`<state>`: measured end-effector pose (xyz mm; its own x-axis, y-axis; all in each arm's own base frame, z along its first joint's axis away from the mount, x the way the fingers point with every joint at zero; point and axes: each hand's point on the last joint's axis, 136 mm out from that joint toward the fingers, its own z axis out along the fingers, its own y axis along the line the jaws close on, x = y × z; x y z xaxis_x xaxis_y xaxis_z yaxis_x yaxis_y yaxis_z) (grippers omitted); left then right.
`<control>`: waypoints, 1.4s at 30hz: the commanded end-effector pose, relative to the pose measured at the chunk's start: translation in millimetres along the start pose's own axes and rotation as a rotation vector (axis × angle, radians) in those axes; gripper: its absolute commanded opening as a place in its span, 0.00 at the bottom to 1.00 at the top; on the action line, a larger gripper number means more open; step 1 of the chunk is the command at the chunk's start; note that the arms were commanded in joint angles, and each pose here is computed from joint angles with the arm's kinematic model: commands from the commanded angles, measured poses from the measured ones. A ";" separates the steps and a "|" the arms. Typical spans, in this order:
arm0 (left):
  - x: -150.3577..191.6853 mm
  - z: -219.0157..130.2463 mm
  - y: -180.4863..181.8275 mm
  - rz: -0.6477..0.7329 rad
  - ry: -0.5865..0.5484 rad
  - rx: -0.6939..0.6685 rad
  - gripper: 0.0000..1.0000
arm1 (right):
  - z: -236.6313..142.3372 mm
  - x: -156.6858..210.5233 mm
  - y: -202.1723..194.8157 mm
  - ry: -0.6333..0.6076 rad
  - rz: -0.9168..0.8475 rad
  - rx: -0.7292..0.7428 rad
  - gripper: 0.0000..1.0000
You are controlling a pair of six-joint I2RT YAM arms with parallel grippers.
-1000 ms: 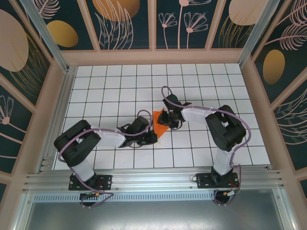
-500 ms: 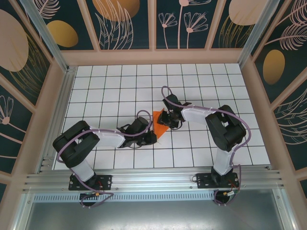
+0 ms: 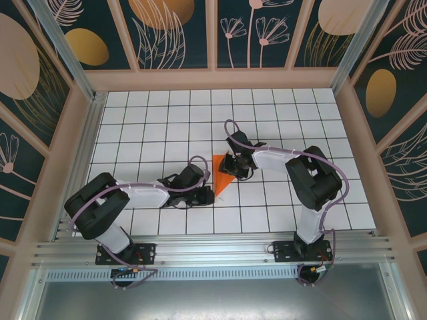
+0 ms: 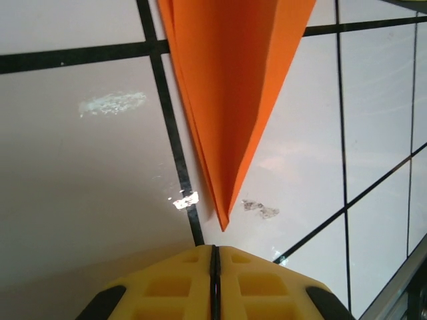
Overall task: Fold a paper plane with a square sheet of paper (pick it up from the middle)
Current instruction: Fourth fold the wing at the center of the table.
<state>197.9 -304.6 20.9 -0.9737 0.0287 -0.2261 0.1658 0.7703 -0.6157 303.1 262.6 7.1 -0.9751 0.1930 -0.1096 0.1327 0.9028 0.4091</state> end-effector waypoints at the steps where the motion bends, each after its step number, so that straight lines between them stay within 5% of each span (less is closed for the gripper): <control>1: -19.1 -12.0 -19.9 0.005 -0.082 0.035 0.12 | 36.1 36.4 -105.2 0.096 0.066 0.366 0.42; 12: -64.9 -13.9 -40.4 -0.073 -0.280 0.103 0.26 | 35.9 35.8 -103.3 0.097 0.063 0.362 0.43; 42: -66.7 16.2 -9.4 -0.061 -0.248 -0.057 0.27 | 34.8 37.0 -103.4 0.095 0.068 0.357 0.44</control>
<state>264.9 -325.3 38.3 -0.9092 -0.1889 -0.3710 0.0908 0.7797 -0.6195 303.5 262.8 7.3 -0.9753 0.1932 -0.1074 0.1341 0.9034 0.4072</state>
